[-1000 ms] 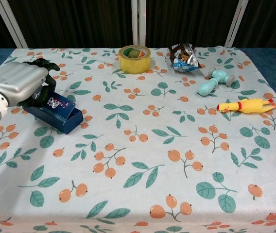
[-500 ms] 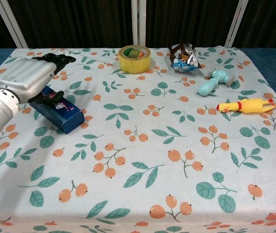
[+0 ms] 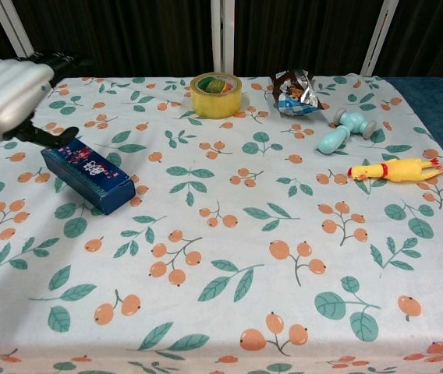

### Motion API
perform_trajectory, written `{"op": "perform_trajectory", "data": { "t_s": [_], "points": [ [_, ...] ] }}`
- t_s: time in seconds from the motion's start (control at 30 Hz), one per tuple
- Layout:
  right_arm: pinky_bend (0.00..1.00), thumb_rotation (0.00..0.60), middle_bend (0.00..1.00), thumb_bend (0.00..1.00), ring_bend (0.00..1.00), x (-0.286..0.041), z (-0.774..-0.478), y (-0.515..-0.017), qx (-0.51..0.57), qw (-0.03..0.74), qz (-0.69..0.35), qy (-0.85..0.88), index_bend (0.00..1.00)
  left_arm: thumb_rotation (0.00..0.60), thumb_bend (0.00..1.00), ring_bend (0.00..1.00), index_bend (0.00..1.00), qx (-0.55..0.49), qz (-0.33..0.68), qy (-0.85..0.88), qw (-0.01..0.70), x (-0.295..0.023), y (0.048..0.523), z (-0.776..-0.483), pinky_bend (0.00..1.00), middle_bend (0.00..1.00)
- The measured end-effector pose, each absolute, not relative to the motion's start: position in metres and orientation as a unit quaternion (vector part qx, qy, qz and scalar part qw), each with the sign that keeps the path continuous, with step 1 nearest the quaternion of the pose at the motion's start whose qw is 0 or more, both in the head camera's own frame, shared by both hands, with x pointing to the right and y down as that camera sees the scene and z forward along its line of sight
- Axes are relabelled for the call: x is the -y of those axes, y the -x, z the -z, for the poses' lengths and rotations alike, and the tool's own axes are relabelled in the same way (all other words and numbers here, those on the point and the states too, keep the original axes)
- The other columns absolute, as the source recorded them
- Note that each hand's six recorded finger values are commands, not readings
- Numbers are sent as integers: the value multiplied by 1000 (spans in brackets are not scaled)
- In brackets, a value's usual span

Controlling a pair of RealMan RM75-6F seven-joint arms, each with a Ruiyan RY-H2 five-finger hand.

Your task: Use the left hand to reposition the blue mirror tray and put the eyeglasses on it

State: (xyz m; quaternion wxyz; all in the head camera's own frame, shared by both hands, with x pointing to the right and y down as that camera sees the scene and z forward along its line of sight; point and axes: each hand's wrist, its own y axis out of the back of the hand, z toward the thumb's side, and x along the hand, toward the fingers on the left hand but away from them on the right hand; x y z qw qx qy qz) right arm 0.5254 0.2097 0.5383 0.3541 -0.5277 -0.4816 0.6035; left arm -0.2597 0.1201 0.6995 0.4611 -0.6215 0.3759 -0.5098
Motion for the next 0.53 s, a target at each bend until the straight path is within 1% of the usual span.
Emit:
{"op": "perform_trajectory", "data": {
  "t_s": [0.03, 0.1, 0.17, 0.23, 0.3, 0.43, 0.53],
  "points": [
    [0, 600, 0, 195, 0, -210, -538, -524, 480, 356, -602, 530, 0, 599, 222, 51, 0, -381, 508, 622, 458, -122, 268, -691, 163, 43],
    [0, 600, 0, 193, 0, -211, -538, -522, 475, 359, -600, 534, 0, 554, 200, 45, 0, -384, 506, 627, 450, -127, 282, -678, 169, 39],
    [0, 600, 0, 191, 0, -213, -538, -519, 468, 365, -596, 540, 0, 391, 157, 32, 0, -383, 505, 636, 440, -134, 303, -666, 172, 20],
    [0, 600, 0, 188, 0, -217, -538, -516, 462, 372, -593, 545, 0, 252, 126, 24, 0, -376, 507, 647, 427, -145, 327, -655, 168, 5],
    [0, 600, 0, 186, 0, -221, -540, -515, 459, 375, -591, 547, 0, 236, 118, 23, 0, -365, 510, 657, 419, -160, 349, -646, 166, 4],
    [0, 600, 0, 186, 0, -228, -543, -513, 454, 376, -594, 547, 0, 201, 117, 23, 3, -341, 528, 660, 411, -202, 392, -624, 166, 4],
    [0, 600, 0, 186, 0, -230, -544, -511, 452, 376, -595, 548, 0, 201, 119, 23, 6, -350, 536, 648, 414, -214, 410, -607, 164, 4]
  ]
}}
